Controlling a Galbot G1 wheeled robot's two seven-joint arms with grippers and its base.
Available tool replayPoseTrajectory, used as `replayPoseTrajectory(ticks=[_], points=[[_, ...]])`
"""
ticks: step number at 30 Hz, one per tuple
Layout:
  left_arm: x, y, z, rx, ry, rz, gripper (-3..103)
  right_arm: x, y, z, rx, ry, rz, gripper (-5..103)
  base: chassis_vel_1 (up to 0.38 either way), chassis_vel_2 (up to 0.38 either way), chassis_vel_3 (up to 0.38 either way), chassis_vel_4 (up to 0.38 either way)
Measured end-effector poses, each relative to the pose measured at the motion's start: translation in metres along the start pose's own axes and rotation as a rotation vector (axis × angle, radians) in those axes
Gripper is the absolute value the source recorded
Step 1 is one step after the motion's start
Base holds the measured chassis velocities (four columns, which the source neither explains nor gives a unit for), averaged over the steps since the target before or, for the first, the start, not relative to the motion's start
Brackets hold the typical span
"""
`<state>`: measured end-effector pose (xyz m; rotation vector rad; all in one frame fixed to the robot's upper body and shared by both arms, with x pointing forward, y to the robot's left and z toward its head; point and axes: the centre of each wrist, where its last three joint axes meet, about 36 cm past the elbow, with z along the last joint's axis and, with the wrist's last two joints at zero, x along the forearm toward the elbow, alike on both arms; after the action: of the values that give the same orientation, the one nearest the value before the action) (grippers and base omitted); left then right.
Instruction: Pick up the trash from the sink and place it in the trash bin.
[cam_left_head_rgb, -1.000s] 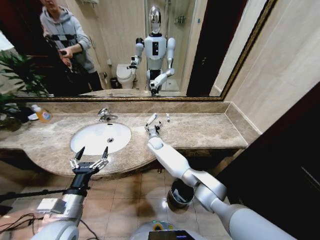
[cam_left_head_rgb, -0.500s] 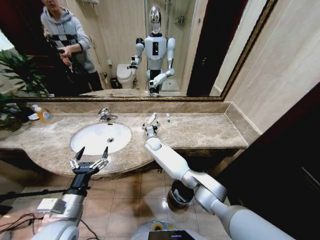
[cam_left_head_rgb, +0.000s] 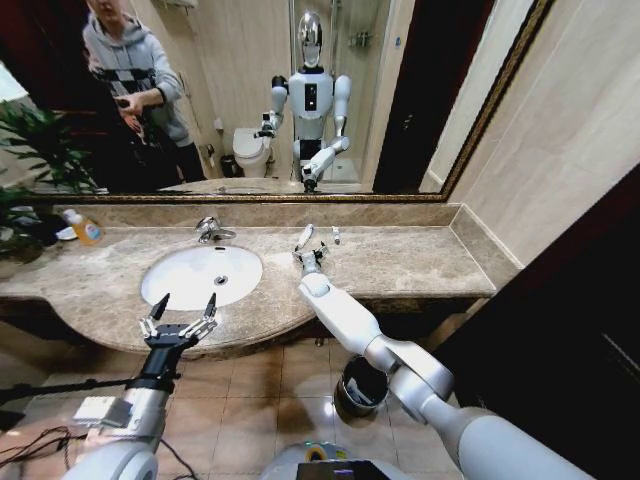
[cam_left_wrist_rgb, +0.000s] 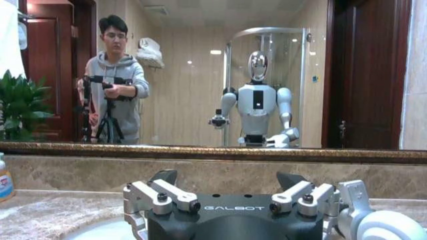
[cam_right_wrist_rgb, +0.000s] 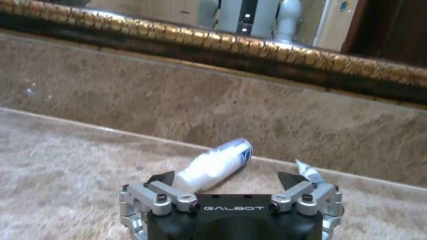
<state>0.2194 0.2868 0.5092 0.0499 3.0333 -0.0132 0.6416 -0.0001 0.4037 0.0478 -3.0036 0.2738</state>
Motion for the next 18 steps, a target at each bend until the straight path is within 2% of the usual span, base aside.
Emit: replayPoseTrajectory(ticks=[5,10,18], points=[[0.0,0.0,0.0,0.0,0.0,0.0,100,0.0,-0.002,-0.011,-0.024,-0.024,0.016,100,0.0,0.0,0.0,0.0],[0.0,0.0,0.0,0.0,0.0,0.0,100,0.019,0.011,-0.029,-0.088,-0.043,-0.021,100,0.0,0.0,0.0,0.0],[0.0,0.0,0.0,0.0,0.0,0.0,100,0.021,0.014,-0.017,-0.07,-0.023,-0.024,100,0.0,0.0,0.0,0.0]])
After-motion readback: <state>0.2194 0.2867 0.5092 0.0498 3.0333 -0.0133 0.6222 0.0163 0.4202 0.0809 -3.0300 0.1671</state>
